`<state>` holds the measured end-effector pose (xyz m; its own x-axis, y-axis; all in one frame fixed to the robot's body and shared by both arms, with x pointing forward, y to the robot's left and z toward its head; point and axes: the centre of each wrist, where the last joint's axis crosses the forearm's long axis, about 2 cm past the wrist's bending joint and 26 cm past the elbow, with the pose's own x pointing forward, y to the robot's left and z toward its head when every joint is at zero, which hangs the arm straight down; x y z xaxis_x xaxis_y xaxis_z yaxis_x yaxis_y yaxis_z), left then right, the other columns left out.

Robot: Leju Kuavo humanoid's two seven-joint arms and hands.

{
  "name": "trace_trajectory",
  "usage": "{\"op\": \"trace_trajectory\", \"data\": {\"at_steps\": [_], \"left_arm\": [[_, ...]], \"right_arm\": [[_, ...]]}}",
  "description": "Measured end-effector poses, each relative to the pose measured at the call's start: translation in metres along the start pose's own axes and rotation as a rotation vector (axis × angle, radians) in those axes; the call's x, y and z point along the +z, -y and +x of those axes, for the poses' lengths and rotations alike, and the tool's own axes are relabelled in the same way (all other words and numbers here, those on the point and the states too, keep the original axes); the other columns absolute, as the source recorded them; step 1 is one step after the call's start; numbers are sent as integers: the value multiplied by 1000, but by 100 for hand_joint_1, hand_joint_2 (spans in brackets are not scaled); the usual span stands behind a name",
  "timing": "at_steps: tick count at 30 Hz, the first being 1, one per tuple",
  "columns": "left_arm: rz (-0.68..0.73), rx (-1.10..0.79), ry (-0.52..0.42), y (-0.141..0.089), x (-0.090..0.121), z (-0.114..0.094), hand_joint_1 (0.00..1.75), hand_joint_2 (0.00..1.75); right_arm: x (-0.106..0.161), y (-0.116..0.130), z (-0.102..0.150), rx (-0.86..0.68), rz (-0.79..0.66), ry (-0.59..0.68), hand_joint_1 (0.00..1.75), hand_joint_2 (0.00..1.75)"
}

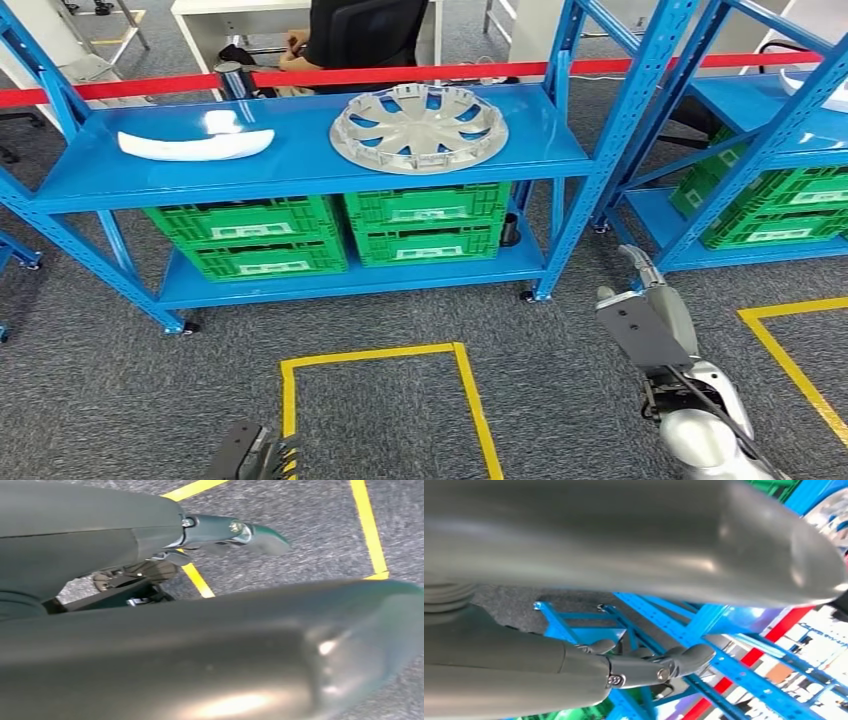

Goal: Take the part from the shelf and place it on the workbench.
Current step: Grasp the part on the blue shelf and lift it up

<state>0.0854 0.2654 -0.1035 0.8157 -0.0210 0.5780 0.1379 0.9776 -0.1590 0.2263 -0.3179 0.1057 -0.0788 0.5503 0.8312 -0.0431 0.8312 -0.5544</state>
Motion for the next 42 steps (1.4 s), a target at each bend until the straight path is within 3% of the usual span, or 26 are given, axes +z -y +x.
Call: {"op": "trace_trajectory", "data": {"at_steps": [11, 15, 42], "left_arm": [[-8, -8, 5, 2, -1, 3, 0, 0], [-10, -13, 7, 2, -2, 5, 0, 0], [-22, -48, -9, 3, -7, 15, 0, 0]], "right_arm": [[-3, 5, 0, -1, 13, -22, 0, 0], [-3, 6, 1, -6, 12, -25, 0, 175], [18, 5, -8, -39, 28, -46, 0, 175]]}}
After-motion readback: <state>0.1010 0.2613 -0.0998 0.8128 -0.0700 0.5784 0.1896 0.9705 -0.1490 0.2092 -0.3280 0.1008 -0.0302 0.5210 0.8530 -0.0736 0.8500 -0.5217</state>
